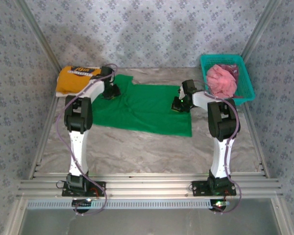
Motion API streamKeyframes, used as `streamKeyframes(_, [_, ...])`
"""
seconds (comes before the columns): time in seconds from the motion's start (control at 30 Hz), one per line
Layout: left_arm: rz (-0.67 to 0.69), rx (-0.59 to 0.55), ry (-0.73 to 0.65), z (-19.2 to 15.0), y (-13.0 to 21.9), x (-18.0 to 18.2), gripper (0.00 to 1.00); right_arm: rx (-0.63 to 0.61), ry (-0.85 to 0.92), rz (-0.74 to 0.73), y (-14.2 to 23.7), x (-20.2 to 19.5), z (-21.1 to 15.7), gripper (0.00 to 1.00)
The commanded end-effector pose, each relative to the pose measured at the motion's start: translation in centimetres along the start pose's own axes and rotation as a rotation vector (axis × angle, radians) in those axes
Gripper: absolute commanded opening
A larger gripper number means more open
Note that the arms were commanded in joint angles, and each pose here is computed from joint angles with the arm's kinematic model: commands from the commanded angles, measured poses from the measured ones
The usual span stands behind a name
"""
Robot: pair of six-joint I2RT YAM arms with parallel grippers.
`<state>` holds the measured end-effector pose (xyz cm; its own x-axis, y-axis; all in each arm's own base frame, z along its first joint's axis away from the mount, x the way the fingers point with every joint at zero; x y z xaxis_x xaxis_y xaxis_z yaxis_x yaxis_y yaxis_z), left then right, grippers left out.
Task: Fold and stack the t-shirts
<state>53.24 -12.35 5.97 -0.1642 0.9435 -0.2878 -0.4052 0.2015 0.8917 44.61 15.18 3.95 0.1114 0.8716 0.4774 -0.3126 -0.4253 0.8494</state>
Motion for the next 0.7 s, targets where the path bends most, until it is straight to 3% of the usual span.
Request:
streamKeyframes(0.0, [-0.021,-0.042,-0.010,1.6,1.3,-1.0,0.26,0.074,-0.033,-0.053,-0.5,-1.8,-2.1,0.10])
streamKeyframes(0.17, [-0.002,-0.058,-0.039,3.0,3.0,-1.4,0.16,0.076,-0.034,-0.048,-0.6,-1.8,-2.1,0.10])
streamKeyframes(0.3, [-0.002,-0.070,-0.053,3.9,3.3,-1.8,0.03,0.075,-0.034,-0.046,-0.7,-1.8,-2.1,0.10])
streamKeyframes(0.43, [-0.001,-0.022,-0.086,3.2,3.5,-2.8,0.06,0.077,-0.032,-0.041,-0.6,-1.7,-2.1,0.10])
streamKeyframes(0.47, [0.023,-0.030,-0.104,2.7,3.7,-2.9,0.02,0.077,-0.032,-0.042,-0.5,-1.7,-2.1,0.10])
streamKeyframes(0.67, [0.019,-0.051,-0.096,0.0,6.3,-2.4,0.06,0.086,-0.031,-0.040,-0.5,-1.9,-2.2,0.10])
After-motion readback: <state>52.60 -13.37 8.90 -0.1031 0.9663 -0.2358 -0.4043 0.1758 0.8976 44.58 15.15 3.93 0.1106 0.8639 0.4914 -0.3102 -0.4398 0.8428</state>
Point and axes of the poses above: each hand's point on the last joint's axis, 136 mm out from that joint toward the fingers, its own y axis back along the fingers, its own x axis along the line the jaws close on, z = x × y, the point moved 2 cm from there along y, back along the fingers, and after that the axes turned 4 degrees about -y, right-handed, at the moved point
